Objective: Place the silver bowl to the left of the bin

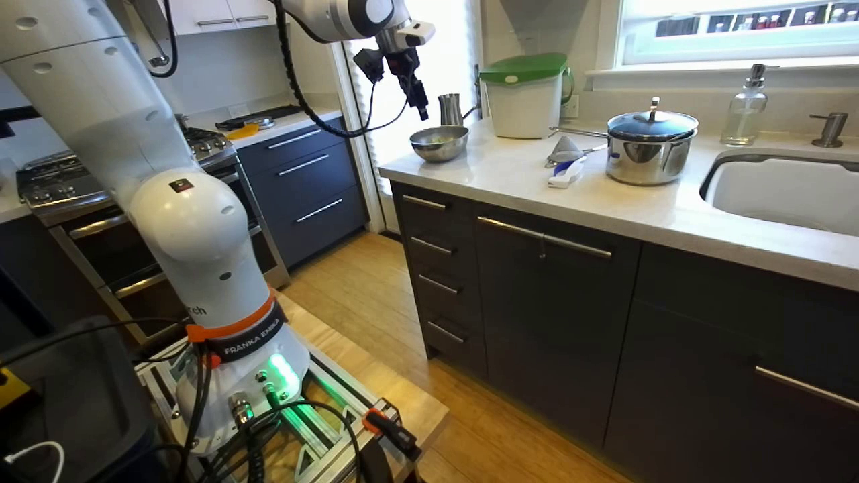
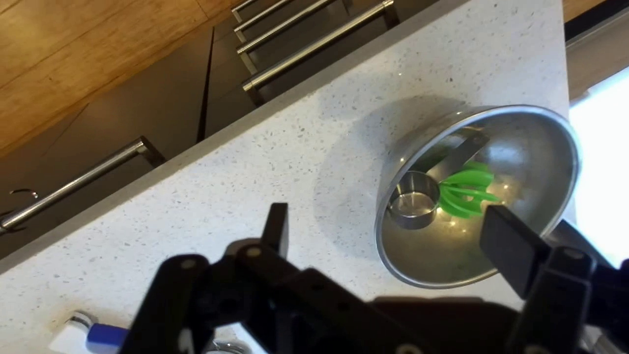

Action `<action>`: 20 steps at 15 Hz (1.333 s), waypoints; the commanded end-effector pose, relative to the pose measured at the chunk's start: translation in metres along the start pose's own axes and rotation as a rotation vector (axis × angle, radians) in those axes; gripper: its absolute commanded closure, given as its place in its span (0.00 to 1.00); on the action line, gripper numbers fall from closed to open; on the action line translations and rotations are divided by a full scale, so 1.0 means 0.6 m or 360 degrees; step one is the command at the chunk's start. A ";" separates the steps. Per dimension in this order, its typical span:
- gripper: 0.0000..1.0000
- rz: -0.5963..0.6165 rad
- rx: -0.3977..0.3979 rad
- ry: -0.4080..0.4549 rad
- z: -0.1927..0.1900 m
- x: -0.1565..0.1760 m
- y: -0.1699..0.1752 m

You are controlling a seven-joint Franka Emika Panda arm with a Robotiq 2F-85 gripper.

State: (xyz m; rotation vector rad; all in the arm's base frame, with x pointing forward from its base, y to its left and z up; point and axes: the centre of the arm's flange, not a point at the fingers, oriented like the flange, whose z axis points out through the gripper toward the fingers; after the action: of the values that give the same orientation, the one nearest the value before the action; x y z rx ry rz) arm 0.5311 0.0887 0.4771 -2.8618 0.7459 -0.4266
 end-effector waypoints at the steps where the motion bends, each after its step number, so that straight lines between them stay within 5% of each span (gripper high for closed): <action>1: 0.00 0.0012 -0.0028 -0.0030 0.009 0.001 -0.003; 8: 0.00 -0.0036 0.0009 -0.0516 0.084 0.121 0.054; 14: 0.00 -0.0015 -0.0013 -0.0447 0.080 0.103 0.067; 20: 0.00 0.0017 0.0099 -0.0446 0.175 0.117 0.044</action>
State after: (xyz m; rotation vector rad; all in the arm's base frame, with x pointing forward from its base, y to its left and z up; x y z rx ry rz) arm 0.5917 0.0348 0.4138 -2.8231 0.6932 -0.0193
